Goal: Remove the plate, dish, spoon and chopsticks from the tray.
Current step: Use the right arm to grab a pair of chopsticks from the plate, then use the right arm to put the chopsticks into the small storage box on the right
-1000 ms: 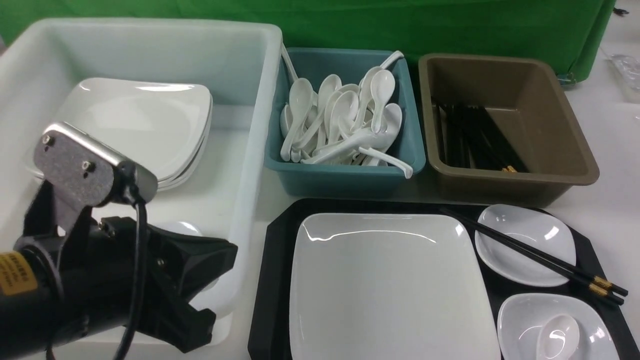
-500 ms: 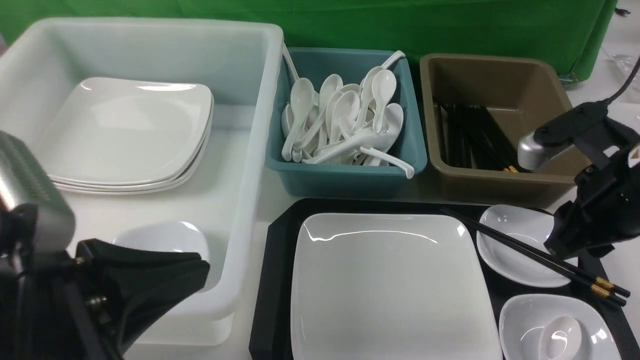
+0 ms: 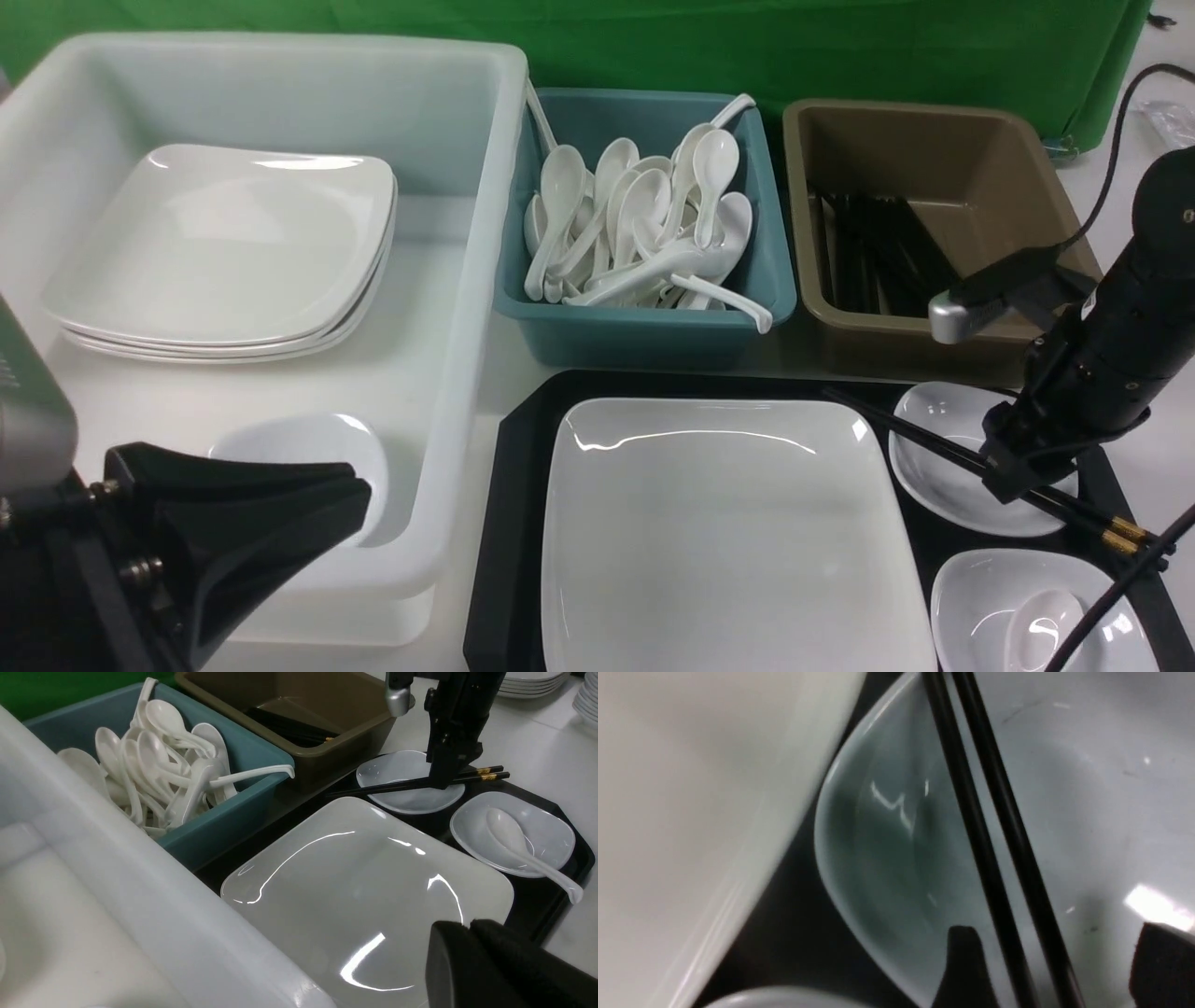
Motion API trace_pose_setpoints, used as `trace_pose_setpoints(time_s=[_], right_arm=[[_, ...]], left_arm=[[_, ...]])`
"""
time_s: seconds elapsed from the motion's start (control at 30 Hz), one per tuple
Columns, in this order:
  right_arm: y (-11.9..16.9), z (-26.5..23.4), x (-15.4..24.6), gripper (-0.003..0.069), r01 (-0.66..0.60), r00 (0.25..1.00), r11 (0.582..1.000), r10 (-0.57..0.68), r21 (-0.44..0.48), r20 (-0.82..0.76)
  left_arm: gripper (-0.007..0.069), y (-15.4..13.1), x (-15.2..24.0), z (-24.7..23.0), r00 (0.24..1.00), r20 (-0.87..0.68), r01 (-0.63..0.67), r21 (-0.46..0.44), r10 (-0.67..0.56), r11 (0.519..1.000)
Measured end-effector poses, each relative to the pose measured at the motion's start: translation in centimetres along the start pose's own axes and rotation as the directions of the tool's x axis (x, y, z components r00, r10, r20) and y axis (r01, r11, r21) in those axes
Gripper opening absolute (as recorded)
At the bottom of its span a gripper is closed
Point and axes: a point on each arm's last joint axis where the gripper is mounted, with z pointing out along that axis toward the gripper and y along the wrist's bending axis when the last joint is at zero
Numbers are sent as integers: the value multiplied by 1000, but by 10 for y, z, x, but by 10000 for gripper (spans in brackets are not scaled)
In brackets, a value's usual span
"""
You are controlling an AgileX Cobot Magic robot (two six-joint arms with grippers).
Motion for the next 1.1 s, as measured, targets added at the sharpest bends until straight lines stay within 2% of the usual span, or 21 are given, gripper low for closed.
trace_pose_setpoints(time_s=[0.13, 0.3, 0.33, 0.43, 0.47, 0.57, 0.73, 0.9, 0.93, 1.0, 1.1], right_arm=[[-2, 12, -3, 466, 27, 1000, 1000, -27, -8, -14], [-3, 19, -4, 363, 51, 998, 999, -51, -11, -21], [-3, 21, -4, 311, 66, 998, 998, -66, -14, -24], [-3, 22, -4, 222, 92, 995, 996, -92, -15, -24], [-3, 22, -4, 222, 95, 995, 995, -95, -15, -25], [-1, 21, -1, 138, 144, 988, 989, -146, -39, -54], [3, 5, 5, 137, 173, 981, 983, -178, -63, -79], [15, -33, 15, 137, 271, 959, 960, -275, -69, -63], [25, -53, 14, 137, 319, 948, 947, -319, -37, 6], [30, -67, 10, 137, 326, 940, 945, -327, 19, 97], [31, -92, -7, 137, 217, 902, 966, -253, 138, 350]], left_arm=[[17, 0, 0, 0, 1000, 0, 0, 0, 0, 1000], [17, 0, 0, 0, 1000, 1, 0, 0, 0, 1000], [17, 0, 0, 0, 1000, 1, 0, 0, 0, 1000], [17, 0, 0, 0, 1000, 1, 1, 0, -1, 1000], [17, 0, 0, 0, 1000, 1, 1, 0, -1, 1000], [17, 0, 0, 0, 1000, 1, 4, 0, -4, 1000], [17, 0, 0, 0, 1000, 1, 4, 0, -4, 1000], [17, 1, -1, 0, 1000, 15, 5, -8, -5, 1000], [17, 2, -3, 0, 999, 35, 12, -17, -11, 1000], [17, 3, -5, 0, 998, 60, 15, -30, -13, 999], [17, 5, -9, -1, 995, 104, 19, -55, -13, 998]])
